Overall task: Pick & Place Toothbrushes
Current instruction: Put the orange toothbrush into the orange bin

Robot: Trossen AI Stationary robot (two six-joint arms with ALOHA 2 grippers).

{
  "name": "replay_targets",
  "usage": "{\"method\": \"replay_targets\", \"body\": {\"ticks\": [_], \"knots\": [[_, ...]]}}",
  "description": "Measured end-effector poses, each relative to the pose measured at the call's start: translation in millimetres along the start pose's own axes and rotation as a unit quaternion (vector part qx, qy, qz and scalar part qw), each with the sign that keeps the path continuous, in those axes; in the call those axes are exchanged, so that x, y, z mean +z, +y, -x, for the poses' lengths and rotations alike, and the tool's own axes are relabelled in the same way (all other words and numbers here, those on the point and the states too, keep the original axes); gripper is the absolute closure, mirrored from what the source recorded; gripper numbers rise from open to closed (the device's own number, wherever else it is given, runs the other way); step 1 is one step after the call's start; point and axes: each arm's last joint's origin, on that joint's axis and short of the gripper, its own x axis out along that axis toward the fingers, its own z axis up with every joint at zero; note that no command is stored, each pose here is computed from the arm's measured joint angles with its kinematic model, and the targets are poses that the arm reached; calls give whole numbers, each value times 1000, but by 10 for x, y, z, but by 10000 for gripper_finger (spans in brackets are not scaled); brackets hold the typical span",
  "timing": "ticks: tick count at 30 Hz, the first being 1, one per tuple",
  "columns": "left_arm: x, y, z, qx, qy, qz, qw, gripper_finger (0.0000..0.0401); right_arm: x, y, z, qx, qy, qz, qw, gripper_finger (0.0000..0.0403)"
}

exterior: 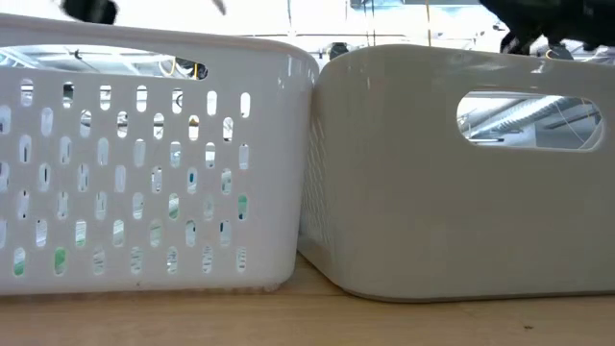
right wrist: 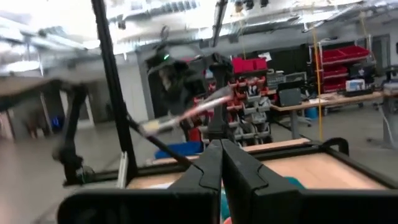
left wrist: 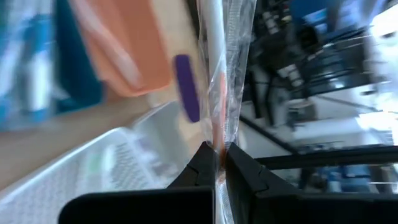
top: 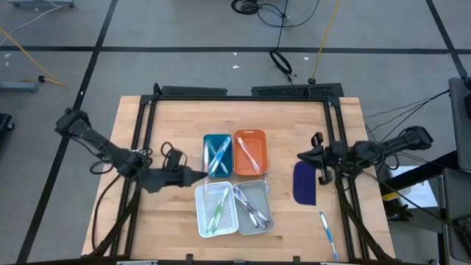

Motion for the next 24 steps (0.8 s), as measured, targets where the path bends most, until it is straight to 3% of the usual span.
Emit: {"method": "replay_targets", "body": {"ticks": [5, 9, 17, 24], "knots": [[150, -146, -89, -58, -14, 11, 998, 398, 112, 95, -240, 8, 42, 76, 996, 403], [255, -202, -164, -84, -22, 21, 996, 397, 203, 183, -487, 11, 98, 161, 982, 395], [365, -222, -312, -101, -16, 43, 994, 398, 270, 294, -965, -13, 167, 325, 931, 357], [371, -227, -474, -117, -5, 66, 991, 398, 243, 285, -1273, -10, 187, 421, 887, 310]]}}
